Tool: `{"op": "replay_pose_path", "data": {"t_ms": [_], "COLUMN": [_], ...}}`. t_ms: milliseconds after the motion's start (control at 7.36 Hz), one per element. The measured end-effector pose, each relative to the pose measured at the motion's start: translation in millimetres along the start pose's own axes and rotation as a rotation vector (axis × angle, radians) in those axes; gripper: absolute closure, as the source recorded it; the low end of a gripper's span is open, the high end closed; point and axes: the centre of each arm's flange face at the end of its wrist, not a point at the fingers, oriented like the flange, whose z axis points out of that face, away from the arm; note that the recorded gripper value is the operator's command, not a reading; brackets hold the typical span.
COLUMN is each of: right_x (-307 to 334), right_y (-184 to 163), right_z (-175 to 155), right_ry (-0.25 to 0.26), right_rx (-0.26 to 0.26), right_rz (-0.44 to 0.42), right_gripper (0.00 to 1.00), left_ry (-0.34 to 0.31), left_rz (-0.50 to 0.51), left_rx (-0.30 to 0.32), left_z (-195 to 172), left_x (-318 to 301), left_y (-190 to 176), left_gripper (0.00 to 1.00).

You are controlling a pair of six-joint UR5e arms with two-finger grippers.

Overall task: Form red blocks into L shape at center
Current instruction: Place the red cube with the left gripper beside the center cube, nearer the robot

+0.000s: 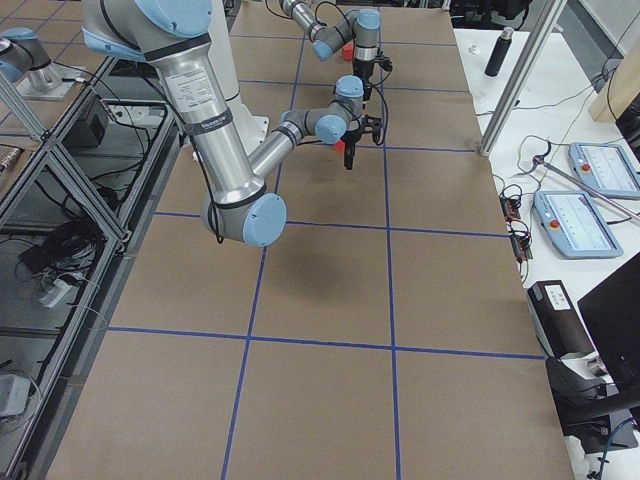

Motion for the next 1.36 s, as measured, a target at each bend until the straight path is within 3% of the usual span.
{"op": "replay_pose_path", "data": {"t_ms": [543, 1358], "right_x": [54, 63], "right_y": [-19, -21], "right_z": [-1, 5], "right_ry": [-0.002, 0.014], "right_rx": [0.035, 0.039], "right_rz": [-0.008, -0.011], "right_gripper": [0.0, 0.0], "left_ry": [-0.118, -0.16], "left_rz": [0.192, 0.248], "left_rx": [0.037, 0.026], "left_z": [49, 85], "left_x": [96, 117], "left_y": [6, 34], "left_gripper": [1.0, 1.0]}}
